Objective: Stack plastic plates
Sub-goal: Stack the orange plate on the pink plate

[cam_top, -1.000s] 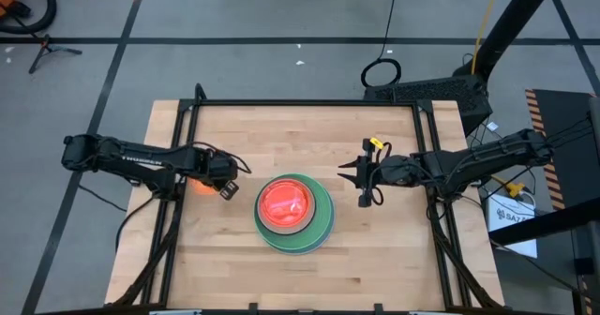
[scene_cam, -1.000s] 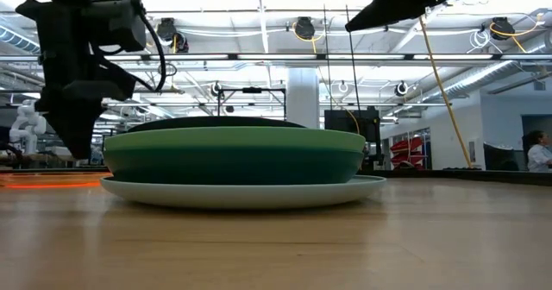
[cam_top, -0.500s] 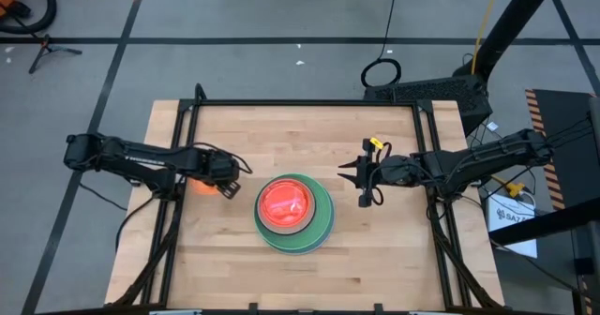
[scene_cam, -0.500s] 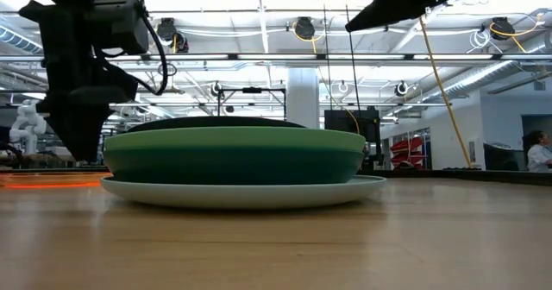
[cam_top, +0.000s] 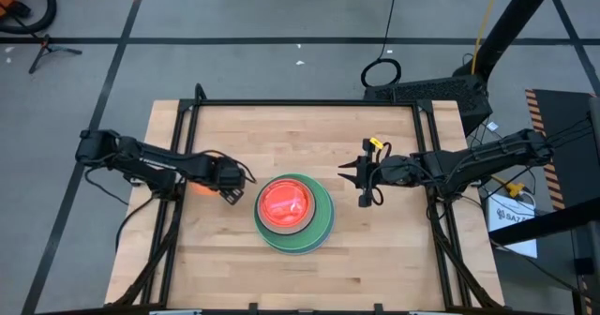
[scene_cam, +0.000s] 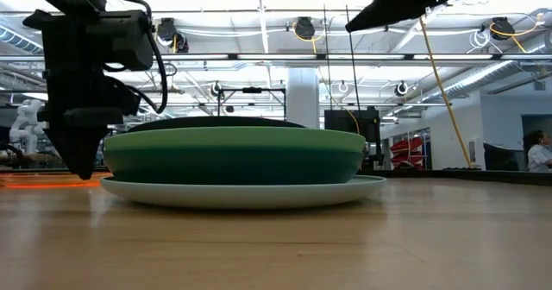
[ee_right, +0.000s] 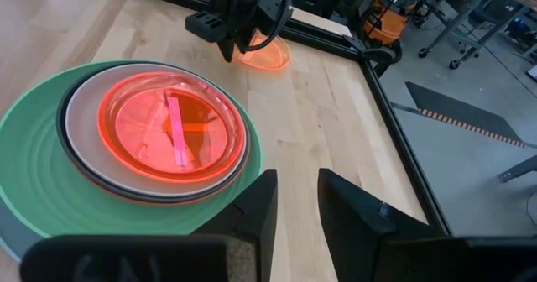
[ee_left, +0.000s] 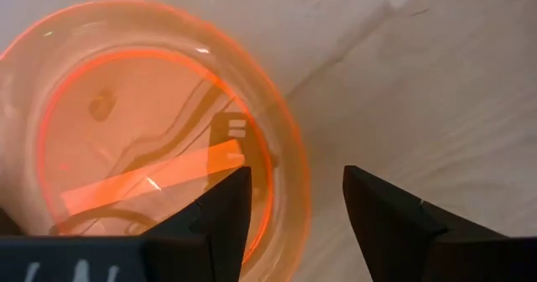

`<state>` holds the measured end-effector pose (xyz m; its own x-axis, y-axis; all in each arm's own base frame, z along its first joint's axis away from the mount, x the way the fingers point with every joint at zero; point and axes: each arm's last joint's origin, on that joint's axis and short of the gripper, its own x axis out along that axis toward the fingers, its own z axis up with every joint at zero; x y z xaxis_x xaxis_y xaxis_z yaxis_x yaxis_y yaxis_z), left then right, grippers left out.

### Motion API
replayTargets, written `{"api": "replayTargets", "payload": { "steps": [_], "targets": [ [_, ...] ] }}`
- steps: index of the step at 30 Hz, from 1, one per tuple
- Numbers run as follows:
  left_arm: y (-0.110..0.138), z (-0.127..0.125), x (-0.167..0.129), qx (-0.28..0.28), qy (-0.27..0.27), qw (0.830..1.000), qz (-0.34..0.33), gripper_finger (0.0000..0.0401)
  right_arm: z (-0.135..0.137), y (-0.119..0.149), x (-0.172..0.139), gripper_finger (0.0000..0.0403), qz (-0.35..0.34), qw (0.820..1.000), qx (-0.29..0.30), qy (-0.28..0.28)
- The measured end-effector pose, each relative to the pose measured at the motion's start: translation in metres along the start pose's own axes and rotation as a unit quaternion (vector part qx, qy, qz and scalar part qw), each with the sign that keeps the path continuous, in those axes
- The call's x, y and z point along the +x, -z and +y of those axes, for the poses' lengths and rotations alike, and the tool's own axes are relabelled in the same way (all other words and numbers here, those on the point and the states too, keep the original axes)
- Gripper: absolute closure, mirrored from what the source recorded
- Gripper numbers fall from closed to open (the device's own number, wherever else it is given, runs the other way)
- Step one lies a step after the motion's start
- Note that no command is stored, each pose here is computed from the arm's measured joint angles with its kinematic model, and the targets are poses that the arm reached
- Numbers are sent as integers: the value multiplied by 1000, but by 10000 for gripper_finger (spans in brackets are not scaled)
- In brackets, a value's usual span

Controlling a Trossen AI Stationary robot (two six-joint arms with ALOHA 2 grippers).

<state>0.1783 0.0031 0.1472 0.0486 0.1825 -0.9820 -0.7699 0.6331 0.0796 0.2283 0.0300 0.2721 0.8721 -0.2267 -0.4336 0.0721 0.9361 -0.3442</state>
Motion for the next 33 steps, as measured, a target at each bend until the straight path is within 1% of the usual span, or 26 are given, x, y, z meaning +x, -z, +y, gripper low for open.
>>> {"api": "replayTargets", "payload": {
  "steps": [12, 18, 21, 28, 33],
  "targets": [
    [0, -4, 10, 4, -28, 1000, 7, 206, 0, 0, 0, 322, 1, 1000, 0, 0],
    [0, -5, 11, 4, -31, 999, 7, 208, 0, 0, 0, 322, 1, 1000, 0, 0],
    [0, -6, 11, 4, -30, 1000, 6, 225, 0, 0, 0, 322, 1, 1000, 0, 0],
    [1, -7, 11, -4, -27, 1000, 7, 287, 0, 0, 0, 322, 1, 1000, 0, 0],
    [-1, -7, 10, -6, -33, 999, 7, 310, 0, 0, 0, 322, 1, 1000, 0, 0]
  ]
}}
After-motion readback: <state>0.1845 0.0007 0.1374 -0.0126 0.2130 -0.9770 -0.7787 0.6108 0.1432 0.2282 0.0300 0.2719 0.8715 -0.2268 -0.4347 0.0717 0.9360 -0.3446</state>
